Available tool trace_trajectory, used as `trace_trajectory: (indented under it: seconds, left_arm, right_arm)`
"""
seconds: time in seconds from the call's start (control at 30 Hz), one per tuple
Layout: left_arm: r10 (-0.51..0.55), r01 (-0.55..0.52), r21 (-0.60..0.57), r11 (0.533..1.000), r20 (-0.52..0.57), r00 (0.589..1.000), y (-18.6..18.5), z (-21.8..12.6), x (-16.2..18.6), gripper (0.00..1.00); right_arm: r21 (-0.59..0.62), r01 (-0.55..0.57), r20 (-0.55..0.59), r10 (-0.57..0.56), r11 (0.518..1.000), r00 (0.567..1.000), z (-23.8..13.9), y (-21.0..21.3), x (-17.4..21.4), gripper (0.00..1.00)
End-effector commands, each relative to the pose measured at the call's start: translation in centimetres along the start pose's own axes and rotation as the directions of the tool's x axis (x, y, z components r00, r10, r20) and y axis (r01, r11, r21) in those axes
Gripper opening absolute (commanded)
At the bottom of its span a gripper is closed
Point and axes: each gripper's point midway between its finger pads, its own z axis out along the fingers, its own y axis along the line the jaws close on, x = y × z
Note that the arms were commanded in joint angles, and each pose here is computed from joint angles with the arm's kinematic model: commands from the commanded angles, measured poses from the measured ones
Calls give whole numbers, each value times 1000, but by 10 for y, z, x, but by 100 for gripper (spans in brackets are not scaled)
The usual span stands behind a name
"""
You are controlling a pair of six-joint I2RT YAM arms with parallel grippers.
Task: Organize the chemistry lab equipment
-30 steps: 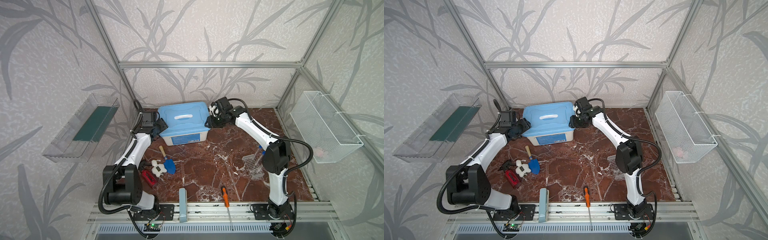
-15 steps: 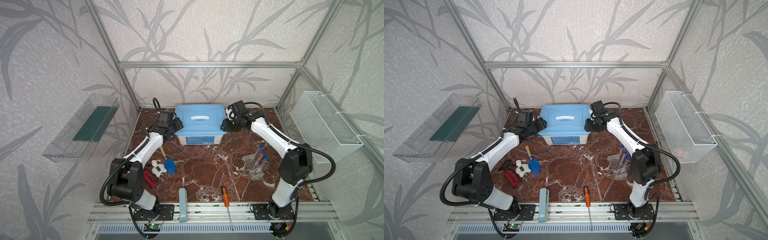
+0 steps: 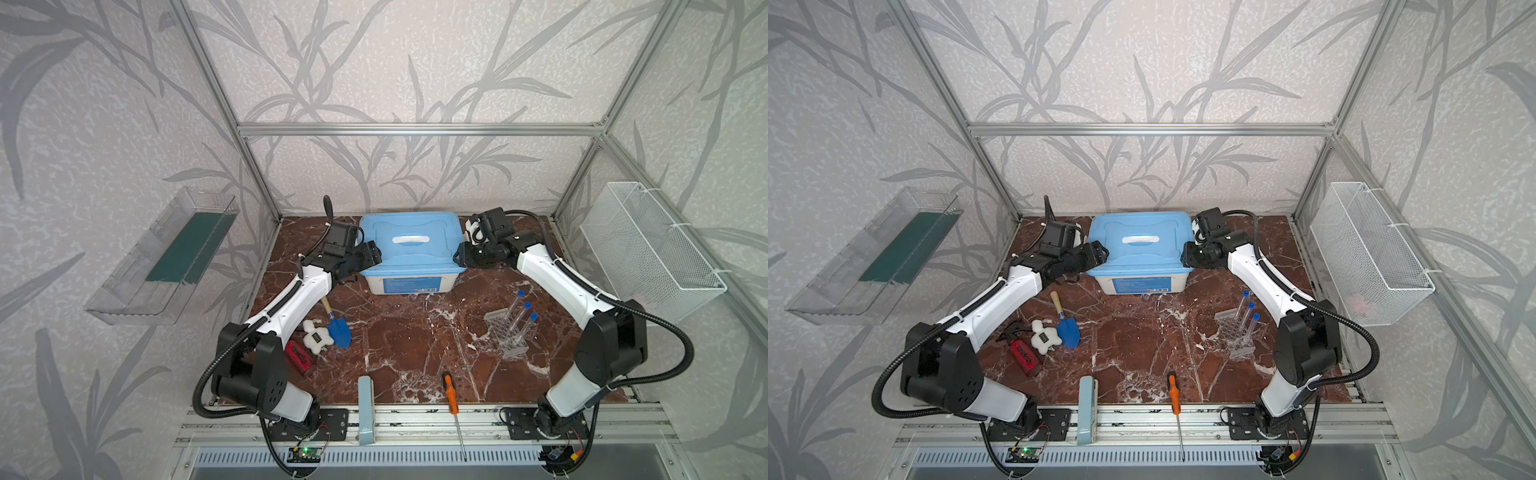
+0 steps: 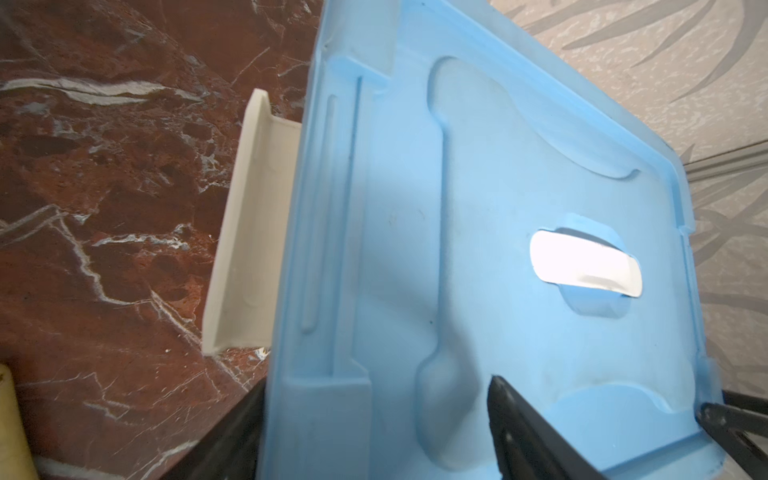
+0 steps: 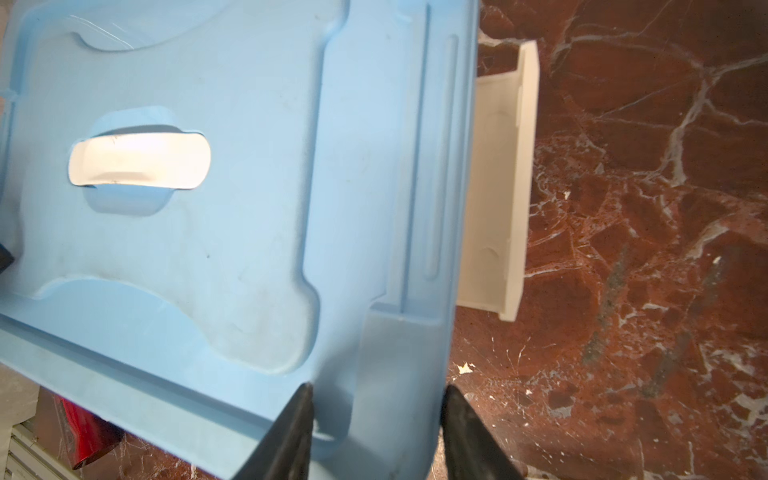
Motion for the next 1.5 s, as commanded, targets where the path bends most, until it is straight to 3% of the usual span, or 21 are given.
trace_trajectory:
  seconds: [0.0,0.17,0.4,0.5,0.73,0.87,1.1,1.23,1.33,1.47]
  left_arm:
    - [22,-19,-34,999,69,997,10,-38,-31,85]
    - [28,-28,-3,1000,123,992,18,-37,-52,95]
    - [-17,8,215,977,37,999,1,10,-44,98]
    - [-40,33,224,974,26,999,6,24,-41,99]
    - [-92,96,197,976,-33,995,20,46,-27,96]
    - [-94,99,240,966,-34,995,9,38,-27,83]
    - [19,-15,85,996,-56,998,14,28,-10,63]
    - [129,-130,-11,991,-80,988,10,25,-1,61]
    - [140,-145,-49,988,-98,985,13,28,3,61]
    - [175,-190,-147,971,-106,979,26,28,3,57]
  right_arm:
    - [77,0,-185,14,997,983,24,-22,54,49]
    - [62,-5,-173,16,998,985,25,-20,50,49]
    - [40,-13,-173,20,999,985,26,-17,50,49]
    - [28,-18,-176,22,999,984,28,-18,52,49]
    - [3,-24,-153,24,1000,988,23,-15,51,49]
    - [-15,-31,-158,28,999,987,24,-13,53,49]
    - [-12,-35,-158,33,999,987,26,-14,55,49]
    - [12,-30,-166,32,999,986,29,-19,57,49]
    - [72,-5,-167,17,997,986,28,-29,56,49]
    - [177,35,-157,-6,984,988,19,-44,49,58]
